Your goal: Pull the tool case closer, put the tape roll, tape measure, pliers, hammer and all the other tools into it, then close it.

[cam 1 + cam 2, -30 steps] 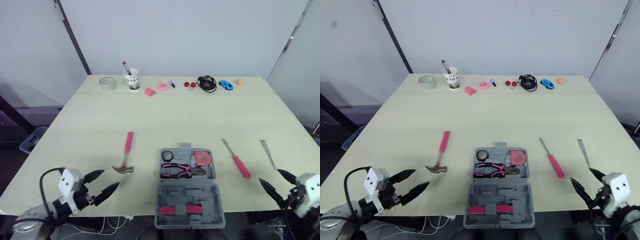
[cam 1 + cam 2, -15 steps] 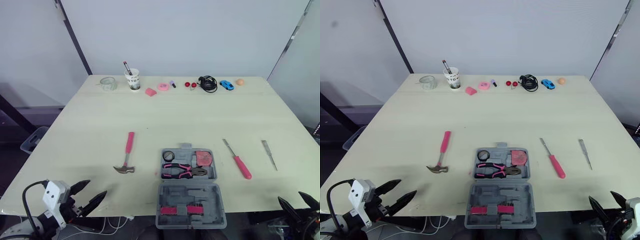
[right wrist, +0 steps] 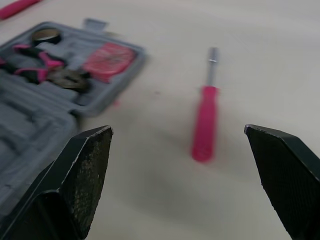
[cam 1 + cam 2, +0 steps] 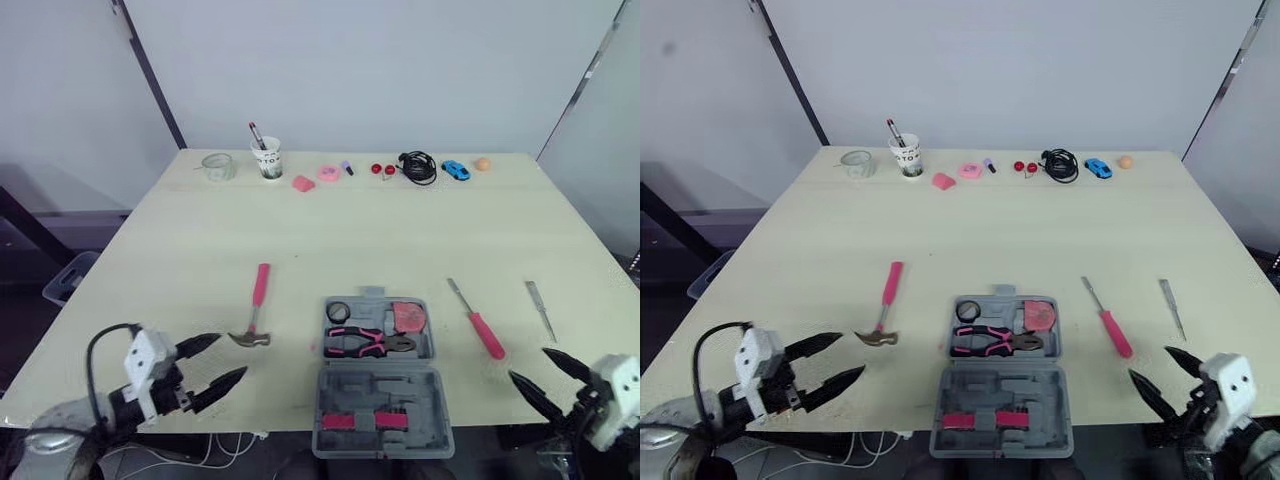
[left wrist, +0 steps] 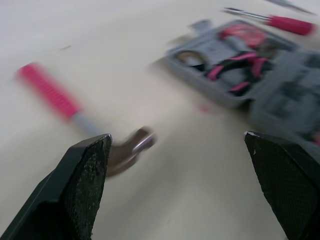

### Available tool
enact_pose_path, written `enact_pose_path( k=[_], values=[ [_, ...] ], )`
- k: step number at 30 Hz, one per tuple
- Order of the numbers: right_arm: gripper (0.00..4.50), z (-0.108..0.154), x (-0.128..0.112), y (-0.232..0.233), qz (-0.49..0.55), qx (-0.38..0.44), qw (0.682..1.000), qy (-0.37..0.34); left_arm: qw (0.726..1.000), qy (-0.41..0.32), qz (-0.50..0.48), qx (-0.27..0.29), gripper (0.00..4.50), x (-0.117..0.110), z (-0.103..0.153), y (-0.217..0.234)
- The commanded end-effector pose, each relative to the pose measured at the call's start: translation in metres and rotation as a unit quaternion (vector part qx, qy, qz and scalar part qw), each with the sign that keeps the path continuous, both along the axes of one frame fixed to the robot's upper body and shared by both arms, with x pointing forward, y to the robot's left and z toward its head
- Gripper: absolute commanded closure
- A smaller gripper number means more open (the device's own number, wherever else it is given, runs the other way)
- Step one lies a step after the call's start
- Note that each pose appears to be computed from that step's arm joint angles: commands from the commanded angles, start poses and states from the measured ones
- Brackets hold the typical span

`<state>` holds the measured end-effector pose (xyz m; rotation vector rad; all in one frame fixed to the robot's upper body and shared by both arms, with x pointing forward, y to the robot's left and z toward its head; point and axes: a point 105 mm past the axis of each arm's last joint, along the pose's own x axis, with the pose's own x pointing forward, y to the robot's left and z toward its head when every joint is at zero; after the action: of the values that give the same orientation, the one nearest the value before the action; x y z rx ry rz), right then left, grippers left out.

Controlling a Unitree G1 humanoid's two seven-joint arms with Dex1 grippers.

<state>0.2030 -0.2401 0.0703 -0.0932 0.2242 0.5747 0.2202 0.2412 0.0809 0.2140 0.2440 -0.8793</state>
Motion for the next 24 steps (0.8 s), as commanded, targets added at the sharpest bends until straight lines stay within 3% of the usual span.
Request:
enact_pose_path(
  k=[1, 8, 10, 12, 13, 14, 18, 20, 22, 24],
  values=[
    [0.07, 0.006, 0.005, 0.011, 0.048, -0.015, 0.999, 0.003, 0.998, -0.012, -0.056, 0.025, 0.00, 0.004, 0.004, -0.014],
    [0.07, -0.007, 0.017, 0.028, 0.142, -0.071, 0.987, 0.024, 0.990, 0.002, -0.130, 0.054, 0.00, 0.012, -0.008, -0.033],
    [0.57, -0.010, 0.020, 0.032, 0.160, -0.077, 0.984, 0.025, 0.988, 0.009, -0.145, 0.058, 0.00, 0.012, -0.011, -0.037],
    [1.27, -0.016, 0.027, 0.038, 0.179, -0.086, 0.980, 0.026, 0.984, 0.024, -0.164, 0.059, 0.50, 0.013, -0.016, -0.042],
    [1.86, -0.020, 0.030, 0.040, 0.190, -0.093, 0.977, 0.029, 0.982, 0.029, -0.174, 0.064, 0.80, 0.013, -0.019, -0.044],
    [2.04, -0.024, 0.032, 0.042, 0.200, -0.103, 0.974, 0.031, 0.981, 0.037, -0.178, 0.068, 1.00, 0.014, -0.022, -0.045],
    [3.76, -0.033, 0.040, 0.053, 0.242, -0.121, 0.962, 0.035, 0.977, 0.063, -0.188, 0.077, 2.69, 0.022, -0.030, -0.052],
    [4.39, -0.036, 0.043, 0.058, 0.258, -0.128, 0.957, 0.036, 0.975, 0.069, -0.197, 0.081, 3.31, 0.023, -0.033, -0.055],
    [4.50, -0.038, 0.047, 0.063, 0.269, -0.137, 0.953, 0.033, 0.973, 0.070, -0.200, 0.088, 4.34, 0.026, -0.037, -0.056],
    [4.50, -0.041, 0.049, 0.068, 0.282, -0.144, 0.948, 0.033, 0.972, 0.072, -0.204, 0.094, 4.45, 0.028, -0.040, -0.058]
  ],
)
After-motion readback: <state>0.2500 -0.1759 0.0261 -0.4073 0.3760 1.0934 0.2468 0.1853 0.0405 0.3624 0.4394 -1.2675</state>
